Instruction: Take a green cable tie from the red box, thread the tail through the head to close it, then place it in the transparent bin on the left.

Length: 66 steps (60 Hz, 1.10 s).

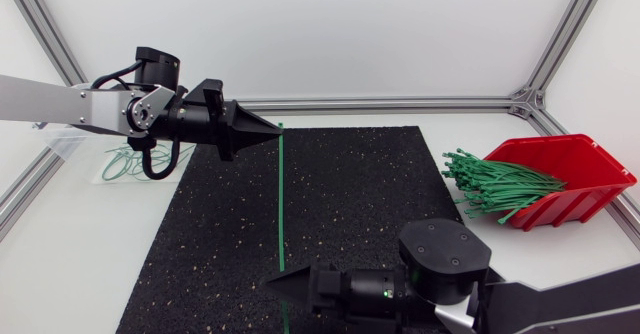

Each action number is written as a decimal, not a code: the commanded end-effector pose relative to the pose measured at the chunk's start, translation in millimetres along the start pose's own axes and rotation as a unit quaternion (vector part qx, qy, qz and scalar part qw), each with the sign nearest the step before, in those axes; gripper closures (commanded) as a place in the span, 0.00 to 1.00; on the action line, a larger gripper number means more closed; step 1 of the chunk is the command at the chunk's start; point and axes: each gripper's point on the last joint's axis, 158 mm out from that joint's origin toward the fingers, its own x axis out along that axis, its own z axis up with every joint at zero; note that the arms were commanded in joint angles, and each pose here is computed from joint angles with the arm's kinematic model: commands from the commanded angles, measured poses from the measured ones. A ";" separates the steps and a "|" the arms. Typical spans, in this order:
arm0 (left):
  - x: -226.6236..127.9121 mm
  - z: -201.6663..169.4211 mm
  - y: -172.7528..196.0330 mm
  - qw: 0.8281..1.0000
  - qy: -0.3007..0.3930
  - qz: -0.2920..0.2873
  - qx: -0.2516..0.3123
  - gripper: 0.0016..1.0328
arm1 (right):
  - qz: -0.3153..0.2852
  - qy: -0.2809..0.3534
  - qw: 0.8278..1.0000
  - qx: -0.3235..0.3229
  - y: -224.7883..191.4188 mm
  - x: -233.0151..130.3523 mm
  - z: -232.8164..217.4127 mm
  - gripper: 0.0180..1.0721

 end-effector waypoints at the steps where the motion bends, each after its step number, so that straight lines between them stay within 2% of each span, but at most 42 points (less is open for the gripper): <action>1: -5.3 6.6 4.8 1.000 -0.007 0.002 0.003 0.96 | -0.001 -0.007 1.000 0.010 0.9 -4.3 7.7 0.07; 7: -3.7 3.6 8.3 1.000 -0.004 0.003 0.004 0.96 | 0.003 -0.007 1.000 0.019 4.2 -6.4 8.0 0.19; 10: -2.5 2.8 8.5 1.000 -0.002 0.002 0.004 0.96 | 0.001 -0.010 0.999 0.031 4.5 -9.3 9.4 0.44; 11: -1.9 2.9 8.0 1.000 -0.002 0.002 0.005 0.96 | -0.002 -0.009 0.999 0.034 2.7 -10.5 8.3 0.45; 18: -1.6 5.1 4.9 1.000 -0.001 0.001 0.007 0.96 | -0.002 -0.005 0.999 0.035 3.3 -13.0 5.8 0.45; 21: -0.7 5.6 3.6 1.000 0.000 0.002 0.007 0.96 | 0.000 -0.005 0.999 0.035 4.3 -13.4 6.5 0.49; 31: 2.8 4.5 2.7 1.000 0.004 0.002 0.007 0.96 | -0.002 -0.009 0.999 0.033 2.8 -11.2 8.0 0.53; 42: 1.9 5.0 4.0 1.000 0.003 0.001 0.006 0.96 | -0.003 -0.010 0.999 0.039 1.7 -10.8 8.7 0.62; 66: 2.9 3.0 7.1 1.000 0.005 0.002 0.006 0.96 | 0.001 0.003 0.999 0.053 3.3 -8.6 1.1 0.72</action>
